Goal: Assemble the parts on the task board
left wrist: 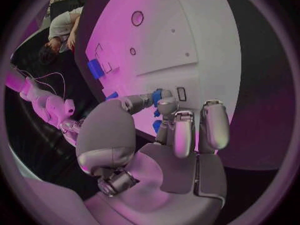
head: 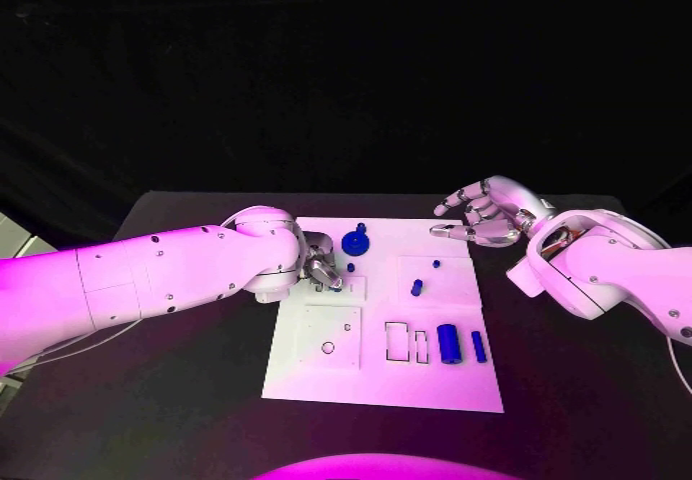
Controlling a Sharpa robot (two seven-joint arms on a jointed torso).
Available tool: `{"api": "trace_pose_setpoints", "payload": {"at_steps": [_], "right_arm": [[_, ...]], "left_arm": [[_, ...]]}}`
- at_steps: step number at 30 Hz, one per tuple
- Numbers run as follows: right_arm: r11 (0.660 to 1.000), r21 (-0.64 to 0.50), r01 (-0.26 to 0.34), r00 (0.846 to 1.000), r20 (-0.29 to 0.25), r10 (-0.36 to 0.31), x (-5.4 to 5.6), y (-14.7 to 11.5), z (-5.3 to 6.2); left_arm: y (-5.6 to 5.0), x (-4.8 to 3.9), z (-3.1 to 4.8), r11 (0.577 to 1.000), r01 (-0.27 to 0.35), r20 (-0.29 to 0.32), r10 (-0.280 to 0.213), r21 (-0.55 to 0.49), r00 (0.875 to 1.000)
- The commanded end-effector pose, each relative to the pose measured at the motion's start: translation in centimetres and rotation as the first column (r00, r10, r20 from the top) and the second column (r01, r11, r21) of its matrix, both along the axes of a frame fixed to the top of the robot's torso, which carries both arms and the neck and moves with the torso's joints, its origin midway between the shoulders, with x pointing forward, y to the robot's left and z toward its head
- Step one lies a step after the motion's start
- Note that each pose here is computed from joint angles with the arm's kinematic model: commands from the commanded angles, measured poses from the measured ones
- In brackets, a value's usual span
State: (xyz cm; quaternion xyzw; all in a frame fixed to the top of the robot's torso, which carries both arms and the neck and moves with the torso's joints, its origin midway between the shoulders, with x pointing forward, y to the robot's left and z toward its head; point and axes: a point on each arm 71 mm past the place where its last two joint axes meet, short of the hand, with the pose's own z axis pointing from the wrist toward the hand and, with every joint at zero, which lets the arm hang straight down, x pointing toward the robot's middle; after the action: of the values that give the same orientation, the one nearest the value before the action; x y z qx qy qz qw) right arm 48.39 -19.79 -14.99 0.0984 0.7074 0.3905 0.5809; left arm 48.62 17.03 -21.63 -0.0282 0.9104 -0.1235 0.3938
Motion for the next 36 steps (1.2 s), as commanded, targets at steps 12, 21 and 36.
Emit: {"api": "trace_pose_setpoints", "payload": {"at_steps": [12,21,36], "right_arm": [[1.0,-0.009,-0.013,1.0,0.001,0.013,-0.08,0.08,-0.04],[1.0,-0.011,-0.013,1.0,-0.002,0.013,-0.07,0.07,-0.06],[1.0,-0.013,-0.013,1.0,-0.005,0.013,-0.07,0.01,-0.09]], "left_arm": [[-0.11,-0.17,-0.46,1.0,0.012,-0.029,-0.011,0.012,1.0],[-0.06,-0.08,-0.5,1.0,0.0,-0.034,0.0,0.001,0.999],[0.12,0.09,-0.49,1.0,-0.014,-0.028,0.014,-0.007,1.0]]}}
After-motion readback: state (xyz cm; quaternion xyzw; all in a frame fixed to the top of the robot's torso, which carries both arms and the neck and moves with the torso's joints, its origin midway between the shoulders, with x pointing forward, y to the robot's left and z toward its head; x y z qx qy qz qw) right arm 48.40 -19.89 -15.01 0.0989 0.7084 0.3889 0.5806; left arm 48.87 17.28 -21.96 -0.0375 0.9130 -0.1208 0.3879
